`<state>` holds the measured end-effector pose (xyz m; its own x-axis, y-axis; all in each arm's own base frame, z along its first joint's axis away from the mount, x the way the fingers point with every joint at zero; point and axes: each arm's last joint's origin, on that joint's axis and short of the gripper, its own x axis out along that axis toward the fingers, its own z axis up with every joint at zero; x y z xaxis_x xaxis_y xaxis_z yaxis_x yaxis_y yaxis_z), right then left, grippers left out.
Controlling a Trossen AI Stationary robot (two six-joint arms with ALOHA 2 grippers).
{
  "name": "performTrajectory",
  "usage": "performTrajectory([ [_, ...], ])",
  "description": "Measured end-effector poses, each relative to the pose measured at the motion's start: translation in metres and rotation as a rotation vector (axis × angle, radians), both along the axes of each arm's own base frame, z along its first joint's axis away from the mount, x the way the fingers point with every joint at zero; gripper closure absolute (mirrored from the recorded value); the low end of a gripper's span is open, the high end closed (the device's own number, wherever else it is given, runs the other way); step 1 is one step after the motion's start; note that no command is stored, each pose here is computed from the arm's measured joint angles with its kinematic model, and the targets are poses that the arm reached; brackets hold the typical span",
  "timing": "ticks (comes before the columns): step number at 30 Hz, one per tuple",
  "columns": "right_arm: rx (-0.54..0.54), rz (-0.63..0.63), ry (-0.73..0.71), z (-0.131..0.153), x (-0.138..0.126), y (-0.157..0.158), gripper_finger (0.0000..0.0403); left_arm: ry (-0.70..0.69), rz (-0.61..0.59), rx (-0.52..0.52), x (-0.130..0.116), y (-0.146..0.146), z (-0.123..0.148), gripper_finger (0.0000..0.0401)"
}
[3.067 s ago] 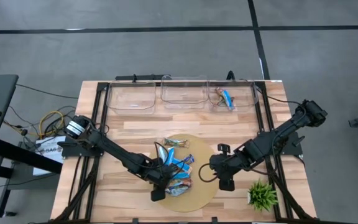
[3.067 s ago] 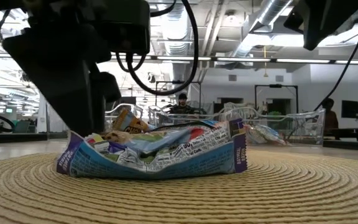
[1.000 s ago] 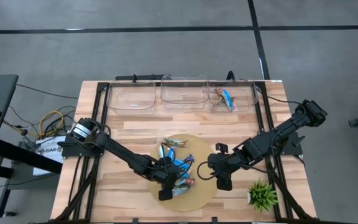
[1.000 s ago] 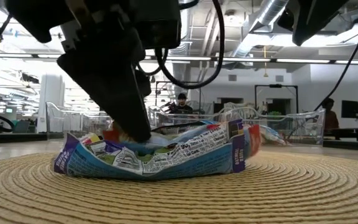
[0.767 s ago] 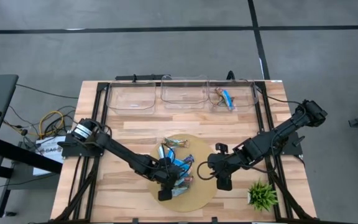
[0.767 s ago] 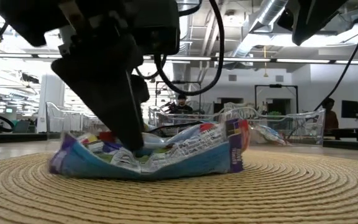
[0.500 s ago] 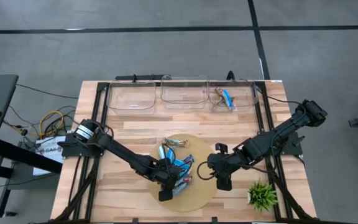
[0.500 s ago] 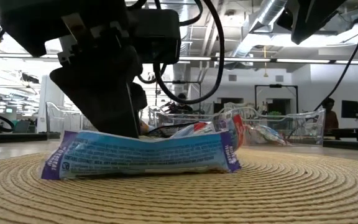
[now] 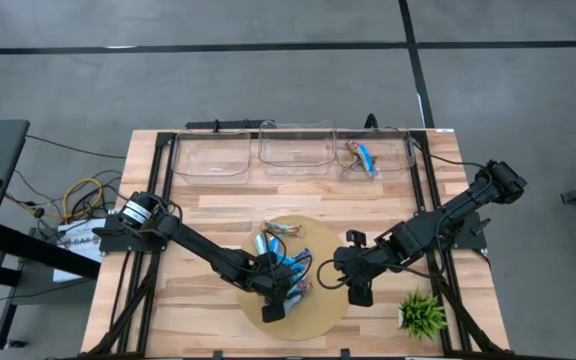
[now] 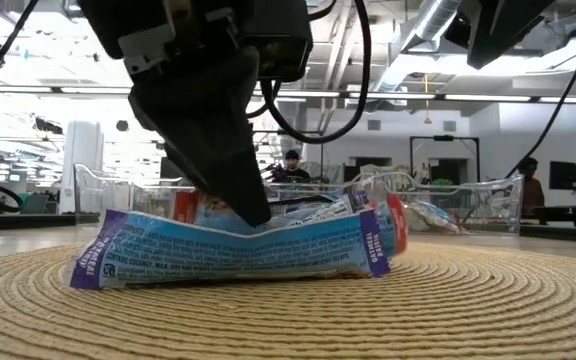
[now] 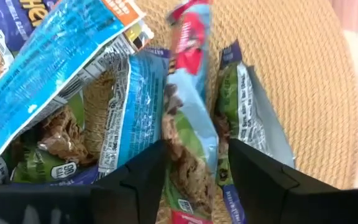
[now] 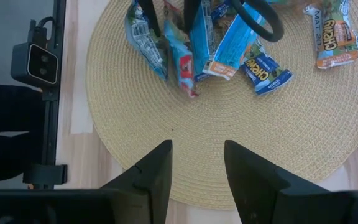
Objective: Pick and place Granola Bars by type
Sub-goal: Put the red granola bar into the right transparent bin
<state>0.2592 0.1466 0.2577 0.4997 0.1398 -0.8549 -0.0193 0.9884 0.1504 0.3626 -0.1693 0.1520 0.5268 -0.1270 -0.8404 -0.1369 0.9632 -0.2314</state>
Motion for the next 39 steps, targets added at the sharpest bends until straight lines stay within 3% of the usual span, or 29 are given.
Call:
performTrajectory([
  [13,0.0,0.0,0.0,0.0,0.0,0.0,0.0267,0.011,-0.031,-0.01,-0.001,-0.001,0.0,0.0337],
  [32,0.042,-0.012,-0.063,0.004,0.005,0.003,0.0267,0.048,0.011,-0.008,-0.003,0.001,-0.001,0.0396],
  [39,0.144,-0.191,-0.085,0.007,0.015,-0.007,0.0267,0.051,0.098,-0.036,-0.004,0.002,0.001,0.04],
])
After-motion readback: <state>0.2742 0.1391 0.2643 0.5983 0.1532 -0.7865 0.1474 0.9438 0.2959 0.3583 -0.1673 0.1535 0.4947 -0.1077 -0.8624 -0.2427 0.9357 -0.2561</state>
